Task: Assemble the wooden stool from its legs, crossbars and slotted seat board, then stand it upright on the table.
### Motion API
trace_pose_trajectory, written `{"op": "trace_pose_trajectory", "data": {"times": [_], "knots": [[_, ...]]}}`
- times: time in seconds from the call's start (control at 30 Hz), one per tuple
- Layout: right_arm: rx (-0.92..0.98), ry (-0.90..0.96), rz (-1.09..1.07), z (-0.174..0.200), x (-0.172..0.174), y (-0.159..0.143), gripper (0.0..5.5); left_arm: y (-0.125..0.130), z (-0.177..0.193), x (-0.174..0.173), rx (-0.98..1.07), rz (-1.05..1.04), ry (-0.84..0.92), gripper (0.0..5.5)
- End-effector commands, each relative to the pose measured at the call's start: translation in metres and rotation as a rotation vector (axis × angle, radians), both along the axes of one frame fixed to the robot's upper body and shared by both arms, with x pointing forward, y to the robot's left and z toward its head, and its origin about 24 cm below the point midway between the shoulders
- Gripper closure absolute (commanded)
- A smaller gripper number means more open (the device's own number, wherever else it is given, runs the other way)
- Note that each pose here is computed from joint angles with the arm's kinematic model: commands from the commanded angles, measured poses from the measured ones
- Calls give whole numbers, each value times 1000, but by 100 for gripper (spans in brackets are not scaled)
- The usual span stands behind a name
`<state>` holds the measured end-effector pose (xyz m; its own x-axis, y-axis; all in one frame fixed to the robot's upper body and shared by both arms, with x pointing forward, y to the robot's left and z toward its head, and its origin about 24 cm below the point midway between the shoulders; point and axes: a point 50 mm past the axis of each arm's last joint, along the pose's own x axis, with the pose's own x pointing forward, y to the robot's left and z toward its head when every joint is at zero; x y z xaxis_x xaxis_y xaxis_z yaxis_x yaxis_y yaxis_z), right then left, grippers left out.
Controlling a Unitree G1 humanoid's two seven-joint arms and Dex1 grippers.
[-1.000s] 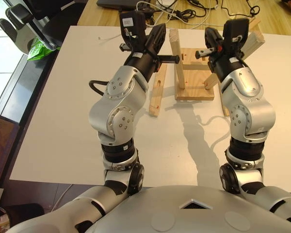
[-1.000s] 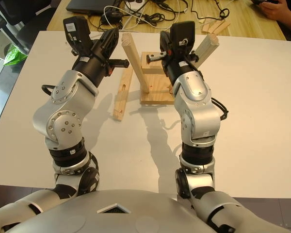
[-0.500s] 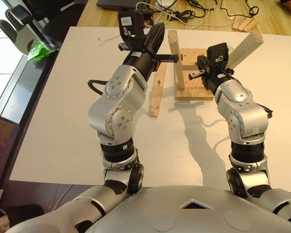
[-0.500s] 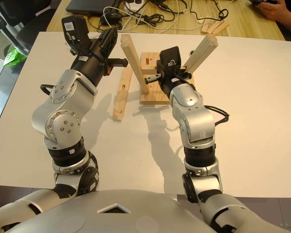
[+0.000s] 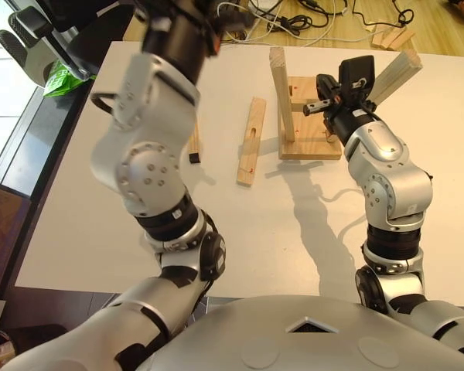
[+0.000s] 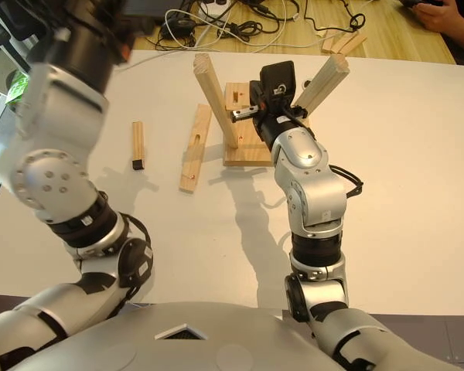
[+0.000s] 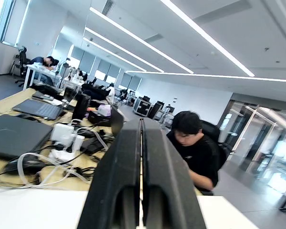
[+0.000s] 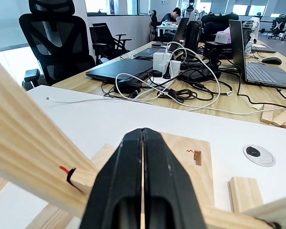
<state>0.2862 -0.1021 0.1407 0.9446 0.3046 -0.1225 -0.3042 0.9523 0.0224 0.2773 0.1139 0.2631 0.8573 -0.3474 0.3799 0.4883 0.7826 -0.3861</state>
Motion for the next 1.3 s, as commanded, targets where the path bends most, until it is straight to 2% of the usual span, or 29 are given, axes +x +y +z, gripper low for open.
{"op": "trace_pose_trajectory", "data": {"times": [0.03, 0.33, 0.43, 0.5, 0.57, 0.6, 0.63, 0.7, 0.83, 0.93, 1.1, 1.2, 1.3], "knots": [[54, -69, 23, 15, -2, 1, 550, -10, 32, 3, -24, -124, -83, 545], [59, -97, 25, 23, -4, -2, 550, -29, 98, 25, 85, -190, -280, 545], [54, -97, 18, 23, -5, -2, 550, -32, 96, 32, 101, -191, -274, 545], [52, -97, 12, 23, -6, -3, 550, -35, 52, 49, 111, -186, -109, 545], [49, -94, -2, 22, -6, -6, 550, -48, -30, 63, 198, -220, 189, 545], [46, -91, -8, 21, -6, -7, 550, -52, -79, 64, 292, -219, 396, 545], [43, -89, -9, 21, -6, -7, 550, -54, -109, 58, 340, -236, 511, 545], [39, -89, -17, 22, -5, -10, 550, -57, -127, 44, 336, -314, 599, 545], [36, -91, -42, 22, -5, -14, 550, -52, -100, 47, 273, -279, 503, 545], [39, -94, -45, 22, -5, -13, 550, -31, -56, 54, 187, -180, 355, 545], [37, -91, -45, 21, -5, -14, 550, -6, -4, 49, 139, -72, 173, 545], [34, -91, -53, 21, -5, -16, 550, -8, 34, 35, 88, -86, 23, 545], [31, -102, -68, 23, -1, -21, 550, -27, 72, 13, 11, -211, -139, 545]]}}
